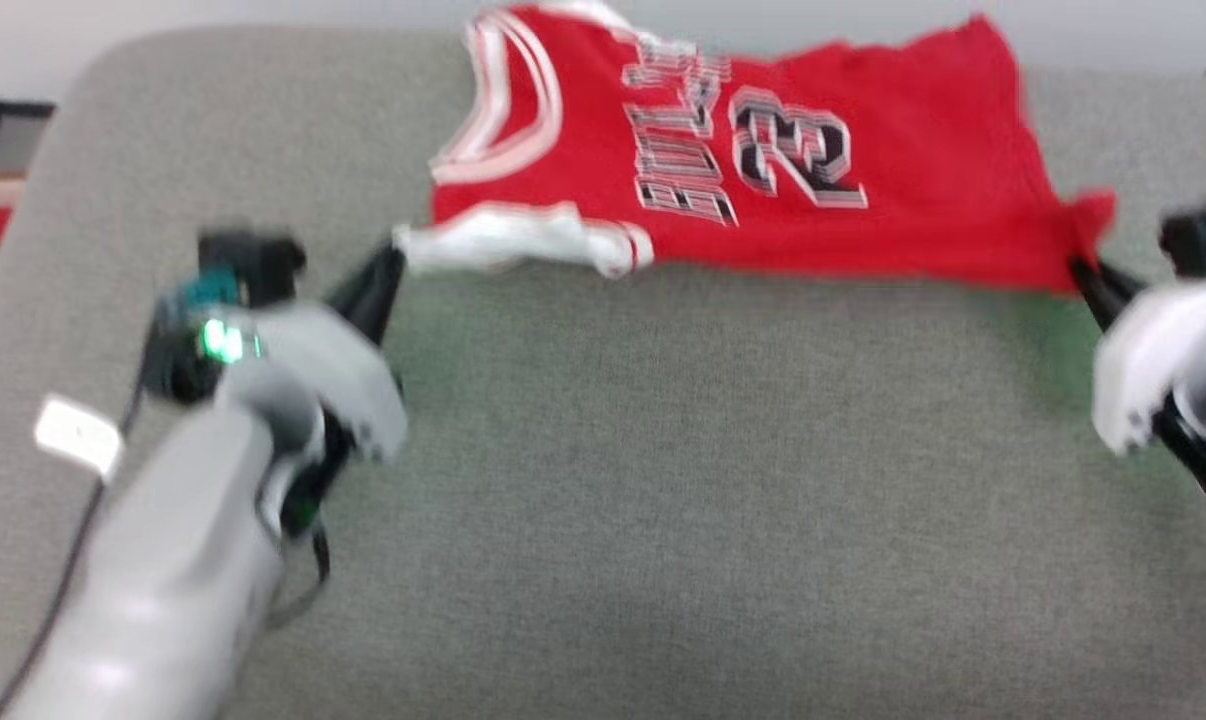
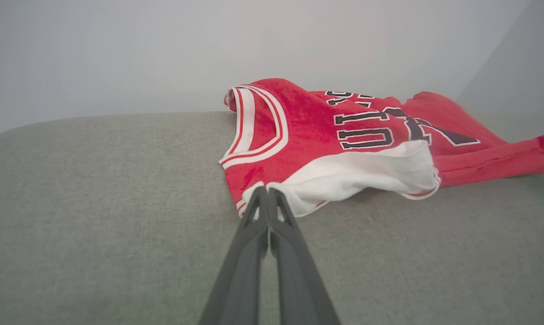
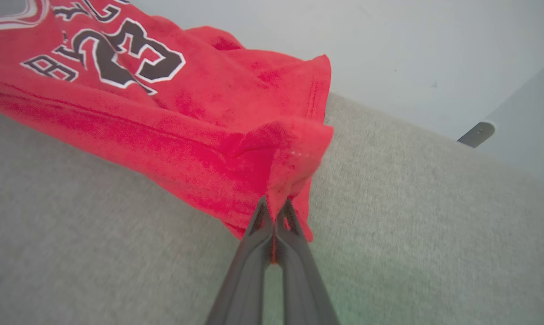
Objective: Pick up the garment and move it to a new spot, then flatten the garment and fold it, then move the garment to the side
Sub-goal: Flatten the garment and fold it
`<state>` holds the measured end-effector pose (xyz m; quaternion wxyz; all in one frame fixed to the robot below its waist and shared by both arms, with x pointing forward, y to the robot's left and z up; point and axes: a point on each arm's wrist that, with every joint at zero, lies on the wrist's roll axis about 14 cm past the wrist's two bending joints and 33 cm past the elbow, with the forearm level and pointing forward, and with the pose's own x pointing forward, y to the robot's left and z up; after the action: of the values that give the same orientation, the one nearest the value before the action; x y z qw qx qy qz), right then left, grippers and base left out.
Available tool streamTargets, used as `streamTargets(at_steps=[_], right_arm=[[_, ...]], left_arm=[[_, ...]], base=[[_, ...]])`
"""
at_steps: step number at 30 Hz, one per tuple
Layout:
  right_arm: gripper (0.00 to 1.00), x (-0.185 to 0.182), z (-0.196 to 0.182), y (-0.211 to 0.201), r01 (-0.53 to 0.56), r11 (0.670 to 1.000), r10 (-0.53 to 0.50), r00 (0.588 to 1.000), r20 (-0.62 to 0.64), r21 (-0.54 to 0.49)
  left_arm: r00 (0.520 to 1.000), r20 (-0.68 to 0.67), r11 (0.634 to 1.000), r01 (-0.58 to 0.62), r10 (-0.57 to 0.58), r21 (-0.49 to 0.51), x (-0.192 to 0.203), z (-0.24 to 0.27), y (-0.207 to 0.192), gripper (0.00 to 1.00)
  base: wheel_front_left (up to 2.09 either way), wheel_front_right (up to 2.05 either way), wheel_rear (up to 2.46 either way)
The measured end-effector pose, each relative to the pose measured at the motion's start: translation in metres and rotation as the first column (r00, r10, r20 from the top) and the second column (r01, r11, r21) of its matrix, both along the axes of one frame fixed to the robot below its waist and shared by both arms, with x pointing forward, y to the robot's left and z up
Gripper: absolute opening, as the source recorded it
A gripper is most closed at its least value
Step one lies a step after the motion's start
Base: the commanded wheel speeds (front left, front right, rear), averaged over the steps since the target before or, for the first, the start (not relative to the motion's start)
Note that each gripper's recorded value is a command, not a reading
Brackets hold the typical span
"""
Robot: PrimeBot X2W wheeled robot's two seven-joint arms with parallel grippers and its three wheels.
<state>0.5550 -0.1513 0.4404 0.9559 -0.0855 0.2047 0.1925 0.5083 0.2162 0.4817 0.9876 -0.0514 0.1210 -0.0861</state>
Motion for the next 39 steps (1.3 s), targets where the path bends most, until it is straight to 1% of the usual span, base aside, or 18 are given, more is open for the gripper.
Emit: streamTargets(at_steps=[4, 8, 11, 14, 18, 22, 25, 28, 32, 34, 36, 39], right_arm=[[0.00, -0.037, -0.006, -0.024, 0.026, 0.999, -0.024, 0.997, -0.075, 0.026], [0.00, -0.079, -0.021, -0.029, 0.023, 0.998, -0.013, 0.984, -0.176, 0.056], [0.00, -0.107, -0.033, -0.037, 0.030, 0.998, -0.015, 0.968, -0.249, 0.056], [0.00, -0.132, -0.043, -0.040, 0.027, 0.998, -0.009, 0.948, -0.317, 0.055], [0.00, -0.153, -0.046, -0.045, 0.042, 0.997, -0.018, 0.931, -0.365, 0.058], [0.00, -0.175, -0.052, -0.045, 0.049, 0.997, -0.018, 0.904, -0.428, 0.060], [0.00, -0.189, -0.055, -0.044, 0.050, 0.997, -0.016, 0.885, -0.465, 0.061], [0.00, -0.197, -0.054, -0.044, 0.056, 0.997, -0.020, 0.875, -0.483, 0.060], [0.00, -0.206, -0.054, -0.045, 0.063, 0.997, -0.028, 0.862, -0.506, 0.054], [0.00, -0.208, -0.052, -0.044, 0.064, 0.997, -0.028, 0.860, -0.509, 0.052], [0.00, -0.207, -0.049, -0.044, 0.069, 0.996, -0.031, 0.861, -0.507, 0.055], [0.00, -0.204, -0.043, -0.044, 0.078, 0.995, -0.039, 0.866, -0.498, 0.056]], left_arm=[[0.998, -0.056, 1.000, -0.011, 0.010, -0.013, -0.046, -0.016, -0.003, 0.00], [0.994, -0.101, 0.998, -0.047, 0.043, -0.034, -0.087, -0.025, -0.002, 0.00], [0.987, -0.147, 0.996, -0.073, 0.066, -0.042, -0.115, -0.032, -0.005, 0.00], [0.971, -0.225, 0.994, -0.096, 0.080, -0.058, -0.145, -0.045, -0.011, 0.00], [0.949, -0.302, 0.990, -0.121, 0.095, -0.069, -0.173, -0.054, -0.018, 0.00], [0.915, -0.392, 0.986, -0.143, 0.098, -0.088, -0.200, -0.066, -0.027, 0.00], [0.890, -0.444, 0.983, -0.160, 0.103, -0.091, -0.214, -0.072, -0.029, 0.00], [0.868, -0.487, 0.982, -0.161, 0.093, -0.101, -0.226, -0.076, -0.035, 0.00], [0.852, -0.515, 0.981, -0.167, 0.095, -0.096, -0.233, -0.077, -0.035, 0.00], [0.851, -0.519, 0.982, -0.159, 0.086, -0.098, -0.233, -0.074, -0.036, 0.00], [0.861, -0.501, 0.984, -0.154, 0.088, -0.092, -0.228, -0.067, -0.033, 0.00], [0.881, -0.464, 0.990, -0.132, 0.091, -0.056, -0.218, -0.054, -0.026, 0.00]], base=[[0.00, 0.00, 0.00], [0.00, 0.00, 0.00], [0.00, 0.00, 0.00], [0.00, 0.00, 0.00], [0.00, 0.00, 0.00], [0.00, 0.00, 0.00], [0.00, 0.00, 0.00], [0.00, 0.00, 0.00], [0.00, 0.00, 0.00], [0.00, 0.00, 0.00], [0.00, 0.00, 0.00], [0.00, 0.00, 0.00]])
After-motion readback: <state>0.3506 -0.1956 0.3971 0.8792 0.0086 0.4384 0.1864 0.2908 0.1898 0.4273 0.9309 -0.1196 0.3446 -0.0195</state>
